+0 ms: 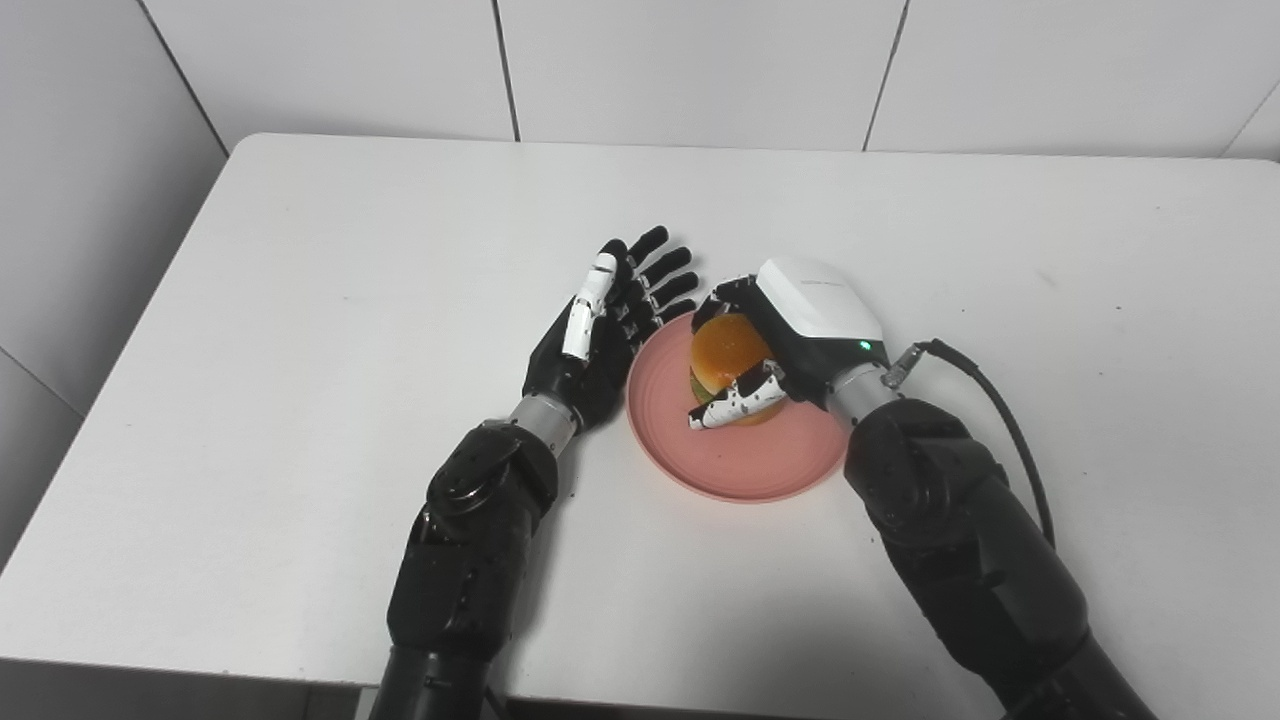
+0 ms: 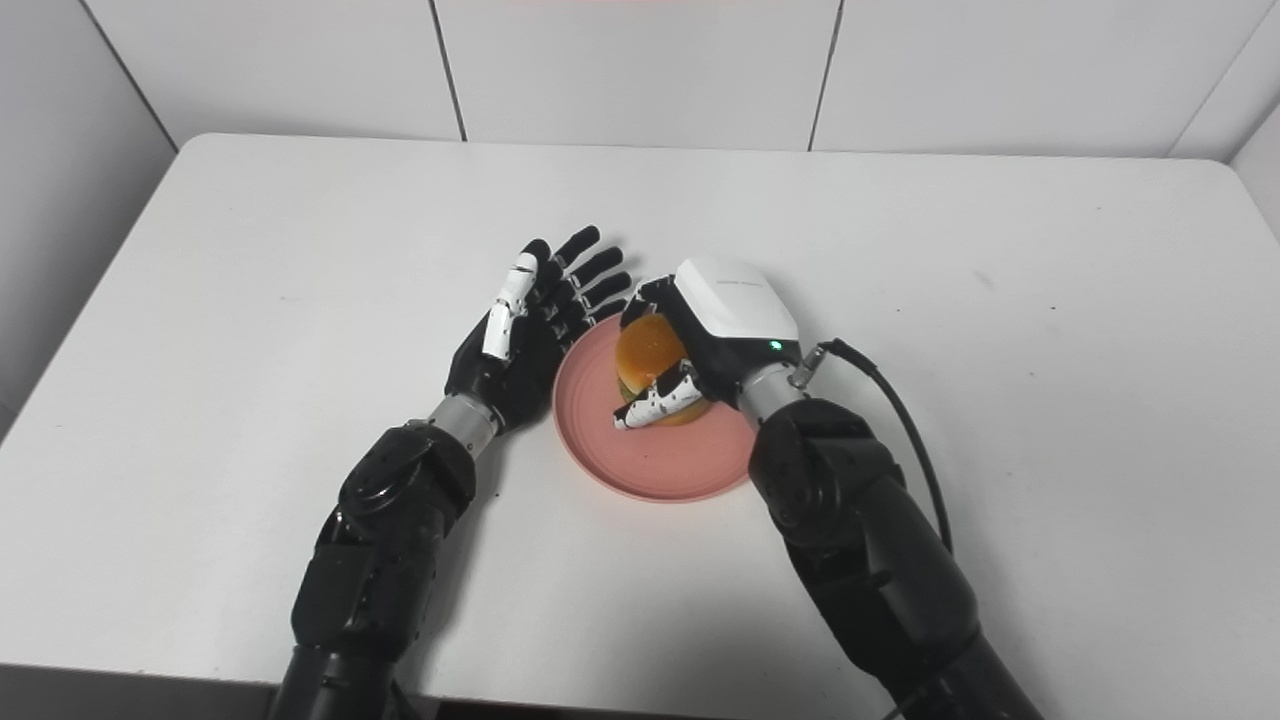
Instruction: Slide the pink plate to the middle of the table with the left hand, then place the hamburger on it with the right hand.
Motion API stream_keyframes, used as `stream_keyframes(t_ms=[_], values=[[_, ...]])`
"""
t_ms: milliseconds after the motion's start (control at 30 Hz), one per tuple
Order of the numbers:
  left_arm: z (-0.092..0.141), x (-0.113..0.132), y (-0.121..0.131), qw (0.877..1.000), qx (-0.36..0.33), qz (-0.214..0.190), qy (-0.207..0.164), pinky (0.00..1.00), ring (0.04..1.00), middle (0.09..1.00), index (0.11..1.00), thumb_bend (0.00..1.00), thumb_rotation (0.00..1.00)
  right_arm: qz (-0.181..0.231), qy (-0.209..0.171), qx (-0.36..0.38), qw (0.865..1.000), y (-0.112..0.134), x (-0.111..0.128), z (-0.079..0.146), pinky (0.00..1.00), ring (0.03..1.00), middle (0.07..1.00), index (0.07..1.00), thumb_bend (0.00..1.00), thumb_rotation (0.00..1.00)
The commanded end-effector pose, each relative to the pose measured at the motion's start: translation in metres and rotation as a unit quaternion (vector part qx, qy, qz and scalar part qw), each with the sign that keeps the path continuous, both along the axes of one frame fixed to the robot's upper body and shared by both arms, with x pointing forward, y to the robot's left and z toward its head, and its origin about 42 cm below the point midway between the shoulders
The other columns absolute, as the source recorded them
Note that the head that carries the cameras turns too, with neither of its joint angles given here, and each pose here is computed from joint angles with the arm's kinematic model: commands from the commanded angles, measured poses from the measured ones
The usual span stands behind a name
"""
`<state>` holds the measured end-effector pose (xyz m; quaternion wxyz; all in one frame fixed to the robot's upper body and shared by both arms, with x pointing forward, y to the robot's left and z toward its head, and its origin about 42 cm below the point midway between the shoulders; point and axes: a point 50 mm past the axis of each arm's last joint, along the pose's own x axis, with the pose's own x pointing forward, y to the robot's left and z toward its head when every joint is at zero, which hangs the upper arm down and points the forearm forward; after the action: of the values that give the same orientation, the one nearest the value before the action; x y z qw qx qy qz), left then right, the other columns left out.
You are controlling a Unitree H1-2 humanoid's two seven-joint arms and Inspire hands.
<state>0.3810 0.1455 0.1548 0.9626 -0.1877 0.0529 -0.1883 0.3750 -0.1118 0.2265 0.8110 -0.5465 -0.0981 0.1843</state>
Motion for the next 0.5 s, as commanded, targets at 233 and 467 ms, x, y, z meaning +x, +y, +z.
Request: stream_keyframes(t_ms=[233, 467], values=[[-0.0314, -0.0119, 0.0096, 0.997, 0.026, 0.001, 0.074, 0.88, 0.888, 0.904, 0.912, 0.4, 1.0, 0.013, -0.029, -0.011, 0.999, 0.0038, 0.0013, 0.0136, 0.26, 0.351, 0.417, 0.54, 0.52, 0.01], [-0.0308, -0.0121, 0.0099, 0.997, 0.02, -0.002, 0.075, 0.89, 0.904, 0.906, 0.911, 0.4, 1.0, 0.022, -0.042, -0.03, 0.998, 0.0028, 0.0, 0.0178, 0.45, 0.581, 0.646, 0.662, 0.76, 0.3]])
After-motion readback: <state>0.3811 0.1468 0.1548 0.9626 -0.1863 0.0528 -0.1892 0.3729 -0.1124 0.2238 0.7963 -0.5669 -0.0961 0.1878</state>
